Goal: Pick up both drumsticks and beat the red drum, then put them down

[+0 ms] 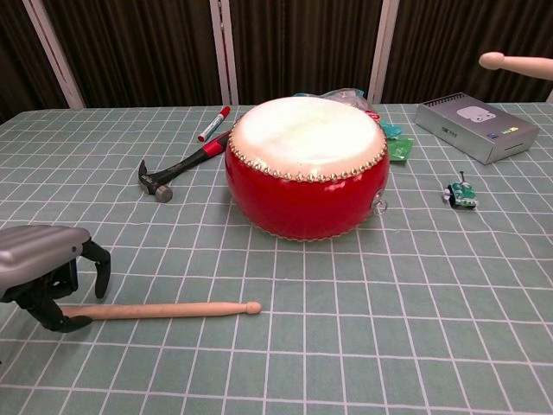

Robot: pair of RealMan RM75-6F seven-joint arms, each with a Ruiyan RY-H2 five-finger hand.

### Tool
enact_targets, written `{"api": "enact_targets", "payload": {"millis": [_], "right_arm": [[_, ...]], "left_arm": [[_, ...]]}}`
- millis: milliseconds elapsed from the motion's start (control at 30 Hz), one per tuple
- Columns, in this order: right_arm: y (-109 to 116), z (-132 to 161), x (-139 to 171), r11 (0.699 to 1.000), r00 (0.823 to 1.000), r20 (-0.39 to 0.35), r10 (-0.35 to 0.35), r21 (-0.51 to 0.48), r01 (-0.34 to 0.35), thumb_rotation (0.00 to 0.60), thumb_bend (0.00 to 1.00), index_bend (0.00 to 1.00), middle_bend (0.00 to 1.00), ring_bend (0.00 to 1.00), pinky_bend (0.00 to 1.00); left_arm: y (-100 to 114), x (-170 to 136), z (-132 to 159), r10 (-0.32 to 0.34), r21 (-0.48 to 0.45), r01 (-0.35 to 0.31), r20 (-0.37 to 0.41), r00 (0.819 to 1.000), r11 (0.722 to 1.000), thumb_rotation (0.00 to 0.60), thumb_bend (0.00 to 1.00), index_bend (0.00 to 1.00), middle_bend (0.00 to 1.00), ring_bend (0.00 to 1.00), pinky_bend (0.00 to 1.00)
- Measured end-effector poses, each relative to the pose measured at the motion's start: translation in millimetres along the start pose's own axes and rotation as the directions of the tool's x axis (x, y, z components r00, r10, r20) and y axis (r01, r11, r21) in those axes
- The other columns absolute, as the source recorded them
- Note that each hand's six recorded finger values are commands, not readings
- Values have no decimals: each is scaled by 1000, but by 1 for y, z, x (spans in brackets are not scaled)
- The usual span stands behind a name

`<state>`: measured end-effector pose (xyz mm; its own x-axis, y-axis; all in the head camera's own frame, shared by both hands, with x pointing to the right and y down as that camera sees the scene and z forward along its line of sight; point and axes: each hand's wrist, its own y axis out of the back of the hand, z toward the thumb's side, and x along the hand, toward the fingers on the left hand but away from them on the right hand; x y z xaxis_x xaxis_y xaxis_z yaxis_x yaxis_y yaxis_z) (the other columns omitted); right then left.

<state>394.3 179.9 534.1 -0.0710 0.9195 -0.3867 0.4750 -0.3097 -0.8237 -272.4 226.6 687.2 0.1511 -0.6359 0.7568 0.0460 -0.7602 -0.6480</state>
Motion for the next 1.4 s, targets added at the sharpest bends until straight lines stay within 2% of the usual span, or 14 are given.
{"api": "enact_targets", "payload": {"millis": [433, 500, 633, 833, 1000, 1167, 1267, 1400], "right_arm": [[-1, -1, 0, 1000, 1000, 6, 7, 3, -7, 600, 766, 881, 1000, 1000, 1000], [-1, -1, 0, 1000, 1000, 6, 9, 3, -9, 600, 766, 881, 1000, 1000, 1000], [-1, -1, 0, 1000, 1000, 6, 10, 5, -10, 600, 767, 881, 1000, 1000, 1000], [-1, -3, 0, 1000, 1000, 13, 11, 8, -11, 600, 766, 881, 1000, 1000, 1000], [-1, -4, 0, 1000, 1000, 20, 10, 5, -10, 600, 767, 881, 1000, 1000, 1000], [-1, -3, 0, 1000, 1000, 23, 6, 9, -6, 600, 766, 881, 1000, 1000, 1000], [0, -3, -1, 1000, 1000, 27, 3, 12, -3, 600, 766, 881, 1000, 1000, 1000], [1, -3, -4, 1000, 999, 32, -3, 13, 2, 600, 766, 881, 1000, 1000, 1000]], "left_arm": [[-13, 6, 7, -25, 2, 25, 1, 1000, 1000, 600, 329, 531, 1000, 1000, 1000], [-14, 6, 7, -26, 4, 26, 1, 1000, 1000, 600, 373, 572, 1000, 1000, 1000], [-14, 5, 6, -26, 5, 26, 0, 1000, 1000, 600, 478, 739, 1000, 1000, 1000], [-4, 3, 8, 16, -29, -15, 12, 1000, 999, 600, 505, 771, 1000, 1000, 1000], [21, -4, 8, 102, -104, -98, 36, 994, 990, 600, 511, 775, 1000, 1000, 1000], [56, -16, 1, 223, -205, -206, 65, 973, 957, 600, 513, 779, 1000, 1000, 1000], [80, -24, -4, 298, -282, -266, 79, 951, 922, 600, 514, 779, 1000, 1000, 1000], [119, -35, -12, 409, -350, -355, 91, 908, 867, 600, 513, 780, 1000, 1000, 1000]]}}
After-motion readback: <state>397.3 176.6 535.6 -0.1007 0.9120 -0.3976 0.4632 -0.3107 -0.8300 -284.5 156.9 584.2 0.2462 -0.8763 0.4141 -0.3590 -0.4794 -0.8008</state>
